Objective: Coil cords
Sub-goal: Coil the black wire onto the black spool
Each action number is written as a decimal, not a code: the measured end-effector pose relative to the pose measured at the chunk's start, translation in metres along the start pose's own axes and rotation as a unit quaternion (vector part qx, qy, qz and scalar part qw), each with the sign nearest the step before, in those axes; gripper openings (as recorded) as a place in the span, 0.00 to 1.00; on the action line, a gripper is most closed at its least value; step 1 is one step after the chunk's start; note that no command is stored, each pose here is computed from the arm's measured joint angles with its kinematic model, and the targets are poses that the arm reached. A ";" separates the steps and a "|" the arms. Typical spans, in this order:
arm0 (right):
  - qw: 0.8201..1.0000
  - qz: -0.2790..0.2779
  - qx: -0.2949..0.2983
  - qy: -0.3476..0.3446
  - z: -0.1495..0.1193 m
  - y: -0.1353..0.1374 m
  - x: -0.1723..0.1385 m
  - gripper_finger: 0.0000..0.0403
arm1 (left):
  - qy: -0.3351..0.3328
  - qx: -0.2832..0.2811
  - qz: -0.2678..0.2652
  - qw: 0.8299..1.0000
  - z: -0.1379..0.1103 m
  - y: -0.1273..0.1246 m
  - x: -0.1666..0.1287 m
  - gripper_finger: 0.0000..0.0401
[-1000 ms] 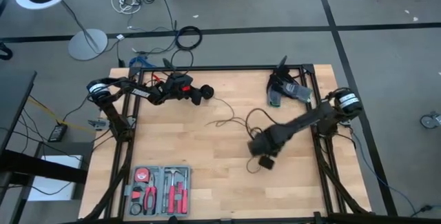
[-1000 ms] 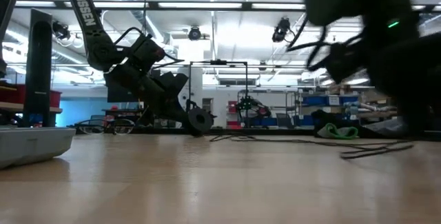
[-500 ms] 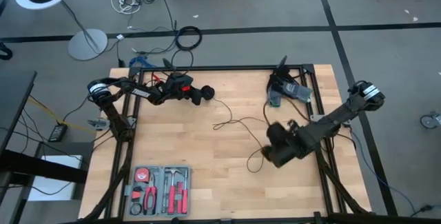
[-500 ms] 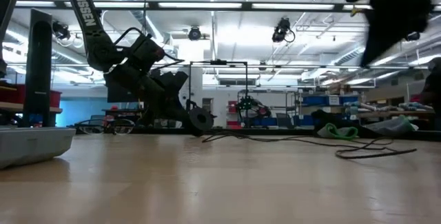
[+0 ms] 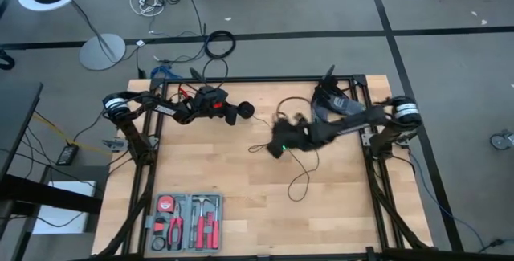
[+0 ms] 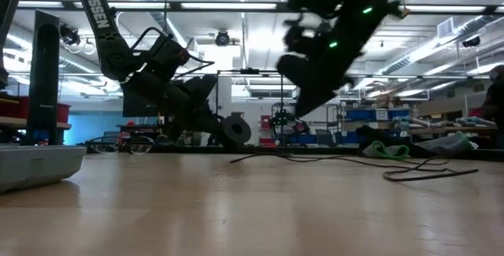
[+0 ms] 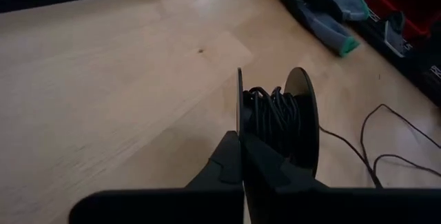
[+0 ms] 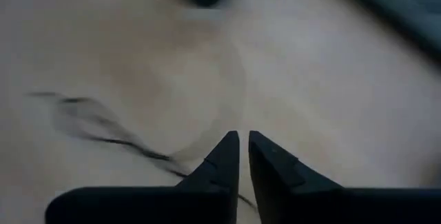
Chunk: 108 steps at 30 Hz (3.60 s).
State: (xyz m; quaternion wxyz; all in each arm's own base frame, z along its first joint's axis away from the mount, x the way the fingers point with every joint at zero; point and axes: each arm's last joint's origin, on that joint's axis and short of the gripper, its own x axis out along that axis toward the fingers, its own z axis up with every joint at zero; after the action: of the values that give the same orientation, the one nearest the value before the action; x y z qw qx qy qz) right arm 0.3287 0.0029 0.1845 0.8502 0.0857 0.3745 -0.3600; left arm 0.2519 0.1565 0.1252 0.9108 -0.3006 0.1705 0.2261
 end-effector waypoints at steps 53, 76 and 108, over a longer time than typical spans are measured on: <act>0.964 0.234 0.036 -0.123 -0.057 -0.068 0.040 0.35 | -0.030 0.108 -0.061 0.992 -0.033 -0.079 0.004 0.00; 0.968 0.242 0.034 -0.056 -0.070 -0.054 0.035 0.27 | -0.056 0.128 -0.031 0.990 -0.020 -0.083 -0.008 0.00; 0.966 0.218 -0.116 -0.070 0.059 0.007 0.058 0.00 | -0.014 0.140 -0.001 0.990 -0.014 -0.087 0.000 0.00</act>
State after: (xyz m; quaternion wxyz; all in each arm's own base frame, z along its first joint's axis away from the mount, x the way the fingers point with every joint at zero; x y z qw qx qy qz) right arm 0.3947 -0.0485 0.1845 0.9364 0.0400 0.3253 -0.1253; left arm 0.2940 0.0850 0.1558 0.9464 -0.1673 0.1873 0.2030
